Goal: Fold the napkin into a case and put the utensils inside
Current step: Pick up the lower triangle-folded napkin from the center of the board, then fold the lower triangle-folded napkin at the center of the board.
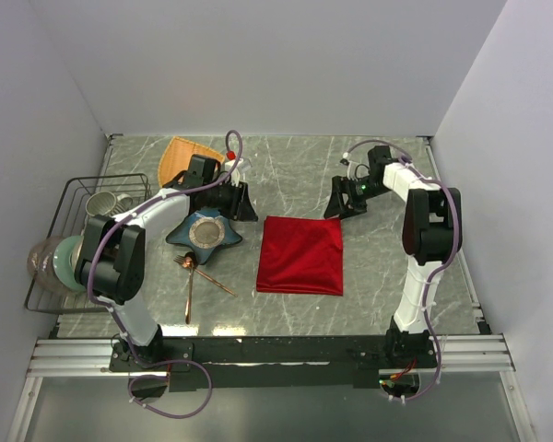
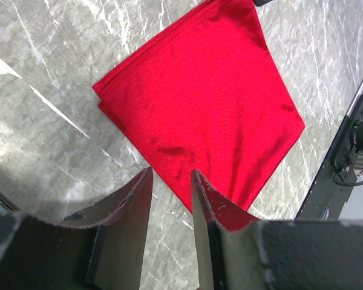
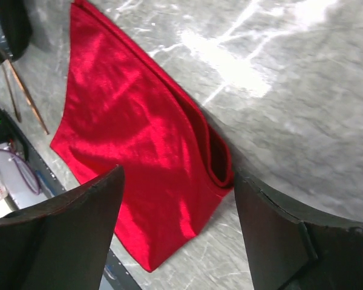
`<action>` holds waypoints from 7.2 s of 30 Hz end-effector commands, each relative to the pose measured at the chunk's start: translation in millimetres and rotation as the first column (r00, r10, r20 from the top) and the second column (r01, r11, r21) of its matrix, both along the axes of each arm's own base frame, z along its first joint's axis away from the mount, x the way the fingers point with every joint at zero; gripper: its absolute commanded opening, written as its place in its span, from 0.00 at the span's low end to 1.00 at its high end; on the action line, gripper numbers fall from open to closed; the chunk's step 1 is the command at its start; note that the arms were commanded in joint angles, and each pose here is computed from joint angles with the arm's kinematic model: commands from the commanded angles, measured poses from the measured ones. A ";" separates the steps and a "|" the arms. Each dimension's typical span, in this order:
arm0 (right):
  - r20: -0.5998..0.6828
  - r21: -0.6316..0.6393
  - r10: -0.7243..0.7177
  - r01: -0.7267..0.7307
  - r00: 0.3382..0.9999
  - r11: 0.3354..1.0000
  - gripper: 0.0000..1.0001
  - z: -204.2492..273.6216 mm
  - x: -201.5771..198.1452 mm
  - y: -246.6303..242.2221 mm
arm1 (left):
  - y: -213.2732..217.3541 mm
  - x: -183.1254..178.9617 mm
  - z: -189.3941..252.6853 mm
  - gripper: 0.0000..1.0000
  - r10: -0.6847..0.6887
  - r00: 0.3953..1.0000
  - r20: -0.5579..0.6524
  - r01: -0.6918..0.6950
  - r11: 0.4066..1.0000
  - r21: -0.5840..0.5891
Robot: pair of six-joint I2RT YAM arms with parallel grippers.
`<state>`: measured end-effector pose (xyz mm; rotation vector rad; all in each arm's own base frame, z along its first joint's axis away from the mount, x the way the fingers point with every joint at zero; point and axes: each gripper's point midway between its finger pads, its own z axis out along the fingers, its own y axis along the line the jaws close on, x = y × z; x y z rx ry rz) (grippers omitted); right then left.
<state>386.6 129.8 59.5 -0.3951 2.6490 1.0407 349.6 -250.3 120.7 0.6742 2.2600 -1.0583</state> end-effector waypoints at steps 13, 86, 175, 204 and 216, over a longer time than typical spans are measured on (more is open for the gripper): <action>0.047 -0.032 0.107 -0.105 0.993 0.994 0.66 -2.2 13.5 -10.3 | -0.4 19.0 10.8 0.38 -0.014 0.999 0.051 0.015 1.000 -0.015; 0.375 -0.281 0.554 -0.479 0.743 0.832 0.00 10.9 -41.8 13.5 | -21.8 39.9 -29.3 0.59 0.028 0.999 -0.029 -0.027 0.999 0.043; 0.449 -0.718 0.888 -0.632 -0.103 0.290 0.00 -20.4 -179.3 21.6 | -72.0 -8.5 -59.5 0.35 -0.775 0.438 0.456 0.563 0.632 0.532; 0.430 -0.724 0.894 -0.639 -0.127 0.258 0.16 -20.9 -197.1 11.7 | -57.3 -75.5 -59.0 0.10 -0.805 0.407 0.432 0.584 0.593 0.554; 0.522 -0.618 0.833 -0.591 0.184 0.518 0.57 20.0 -192.3 4.9 | -50.1 -81.4 -75.6 0.12 -0.820 0.390 0.418 0.575 0.572 0.585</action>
